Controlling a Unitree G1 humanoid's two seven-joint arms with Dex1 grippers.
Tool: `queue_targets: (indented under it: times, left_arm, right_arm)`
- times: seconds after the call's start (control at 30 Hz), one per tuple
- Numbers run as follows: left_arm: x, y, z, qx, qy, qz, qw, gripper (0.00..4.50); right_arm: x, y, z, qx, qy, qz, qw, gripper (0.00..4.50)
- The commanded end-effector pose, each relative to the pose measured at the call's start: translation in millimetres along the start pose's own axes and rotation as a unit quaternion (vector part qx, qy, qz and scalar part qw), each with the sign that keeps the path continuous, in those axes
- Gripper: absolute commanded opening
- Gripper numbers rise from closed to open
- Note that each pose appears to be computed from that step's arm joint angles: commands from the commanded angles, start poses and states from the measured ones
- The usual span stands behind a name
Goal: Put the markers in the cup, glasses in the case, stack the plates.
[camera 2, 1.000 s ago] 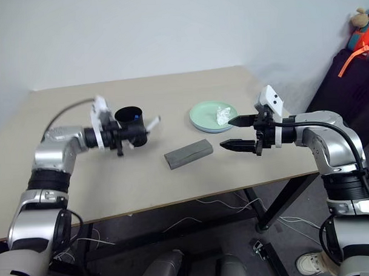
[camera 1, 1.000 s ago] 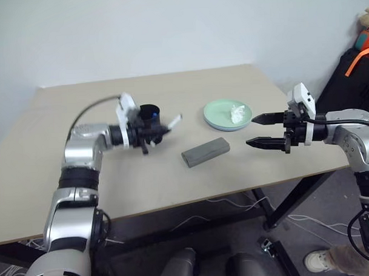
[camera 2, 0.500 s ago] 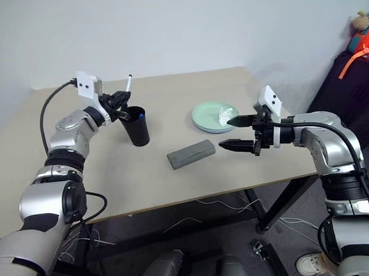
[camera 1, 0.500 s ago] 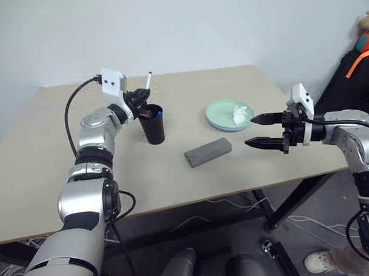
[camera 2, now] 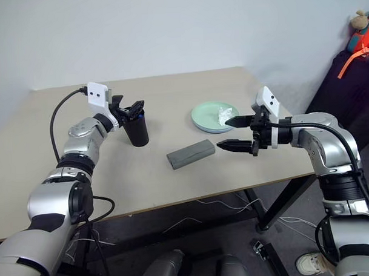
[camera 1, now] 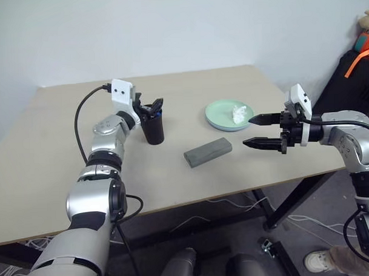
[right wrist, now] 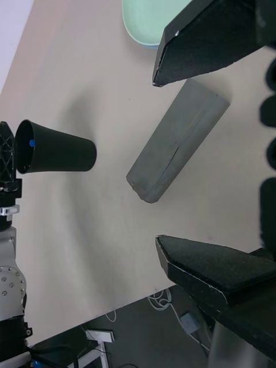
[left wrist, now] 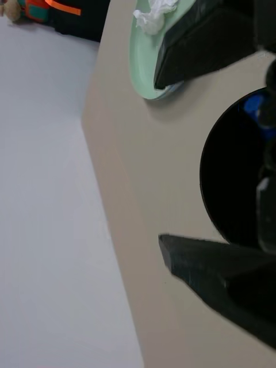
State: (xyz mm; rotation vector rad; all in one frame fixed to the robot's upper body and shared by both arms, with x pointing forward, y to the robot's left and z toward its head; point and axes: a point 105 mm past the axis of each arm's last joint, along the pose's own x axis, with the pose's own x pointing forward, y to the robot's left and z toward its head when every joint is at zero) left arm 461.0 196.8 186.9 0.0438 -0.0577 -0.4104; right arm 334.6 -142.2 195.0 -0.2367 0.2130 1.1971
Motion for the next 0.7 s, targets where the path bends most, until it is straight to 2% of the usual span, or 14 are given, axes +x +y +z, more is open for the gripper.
queue_targets:
  times: [0.03,0.07,0.13,0.2,0.33,0.5,0.7]
  left_arm:
    - [-11.2,8.1,59.6,0.047,-0.06,-0.042,0.996,4.26]
    - [-18.7,7.4,61.6,0.07,-0.049,-0.066,0.994,4.26]
    - [-51.5,10.2,54.3,0.171,0.015,-0.136,0.976,4.26]
    - [-76.8,20.6,52.0,0.199,0.058,-0.151,0.967,4.26]
    - [-119.0,40.1,54.6,0.185,0.094,-0.144,0.968,4.26]
    - [-150.1,26.8,41.2,0.148,0.114,-0.154,0.97,4.26]
    - [-175.5,5.3,-0.7,0.057,0.13,-0.129,0.982,4.26]
  right_arm:
    - [0.8,3.3,22.9,-0.029,-0.027,0.004,0.999,4.5]
    - [2.2,3.9,24.8,-0.03,-0.03,0.004,0.999,4.5]
    - [5.1,7.3,32.4,-0.03,-0.046,0.009,0.998,4.5]
    - [8.6,11.0,38.7,-0.031,-0.058,0.014,0.998,4.5]
    - [19.9,14.3,47.5,-0.026,-0.07,0.013,0.997,4.5]
    - [36.3,14.5,56.3,0.0,-0.076,0.015,0.997,4.5]
    - [53.8,26.4,64.9,-0.007,-0.08,0.039,0.996,4.5]
